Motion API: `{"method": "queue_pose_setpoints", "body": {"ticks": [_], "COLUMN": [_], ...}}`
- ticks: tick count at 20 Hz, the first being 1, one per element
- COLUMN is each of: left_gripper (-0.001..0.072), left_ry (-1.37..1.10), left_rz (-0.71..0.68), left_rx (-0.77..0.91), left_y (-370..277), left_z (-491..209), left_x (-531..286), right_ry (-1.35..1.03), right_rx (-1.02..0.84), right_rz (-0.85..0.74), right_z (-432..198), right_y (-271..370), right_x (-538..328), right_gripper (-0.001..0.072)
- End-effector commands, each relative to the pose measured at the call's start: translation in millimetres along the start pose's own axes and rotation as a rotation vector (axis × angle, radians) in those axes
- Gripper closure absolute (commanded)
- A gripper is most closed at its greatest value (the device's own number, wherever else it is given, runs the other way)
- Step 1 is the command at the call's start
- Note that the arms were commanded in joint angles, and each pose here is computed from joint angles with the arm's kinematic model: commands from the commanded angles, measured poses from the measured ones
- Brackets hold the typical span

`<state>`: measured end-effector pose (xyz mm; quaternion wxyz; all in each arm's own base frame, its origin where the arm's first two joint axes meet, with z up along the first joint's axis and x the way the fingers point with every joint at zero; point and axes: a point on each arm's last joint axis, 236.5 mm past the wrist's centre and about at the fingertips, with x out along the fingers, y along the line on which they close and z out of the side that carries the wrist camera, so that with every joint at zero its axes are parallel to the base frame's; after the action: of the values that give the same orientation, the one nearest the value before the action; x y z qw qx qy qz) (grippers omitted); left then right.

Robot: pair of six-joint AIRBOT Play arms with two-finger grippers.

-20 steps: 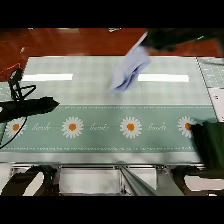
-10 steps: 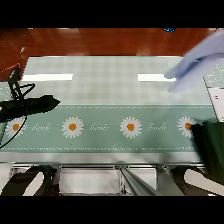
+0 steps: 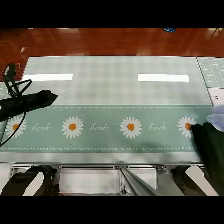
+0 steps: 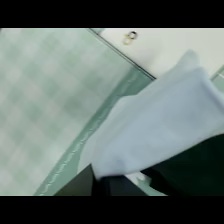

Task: Fold the shirts.

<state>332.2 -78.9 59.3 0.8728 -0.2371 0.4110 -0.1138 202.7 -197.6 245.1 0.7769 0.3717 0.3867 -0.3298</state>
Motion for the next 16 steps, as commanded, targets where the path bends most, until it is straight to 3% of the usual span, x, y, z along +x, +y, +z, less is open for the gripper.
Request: {"method": "queue_pose_setpoints", "body": {"ticks": [1,3,7,9,10,13,14,15,16], "left_gripper": [0.0684,0.0684,0.0684,0.0684,0.0684,0.0684,0.0684,0.0684,0.0684], "left_ry": [-0.015,0.004,0.034,0.043,0.042,-0.027,-0.057,-0.095,-0.133], "left_rz": [-0.011,-0.023,-0.03,-0.02,-0.011,0.014,0.017,0.017,0.014], "left_rx": [0.02,0.036,0.052,0.046,0.04,0.028,0.024,0.023,0.045], "left_y": [-7,-14,-20,-16,-13,-4,-3,-5,-8], "left_z": [3,-3,-11,-13,-12,13,31,53,77], "left_x": [5,14,34,43,48,53,50,43,34], "right_ry": [0.165,0.206,0.23,0.224,0.228,0.268,0.273,0.266,0.235], "right_rx": [0.161,0.26,0.348,0.382,0.376,0.295,0.262,0.213,0.142], "right_rz": [-0.295,-0.445,-0.586,-0.661,-0.648,-0.528,-0.455,-0.34,-0.182], "right_z": [-79,-113,-146,-153,-152,-143,-134,-119,-97], "right_y": [-107,-153,-182,-195,-193,-171,-156,-130,-89], "right_x": [7,4,-3,-11,-8,15,27,41,55], "right_gripper": [0.0696,0.0695,0.0665,0.0324,0.0299,0.0323,0.0443,0.0608,0.0688]}}
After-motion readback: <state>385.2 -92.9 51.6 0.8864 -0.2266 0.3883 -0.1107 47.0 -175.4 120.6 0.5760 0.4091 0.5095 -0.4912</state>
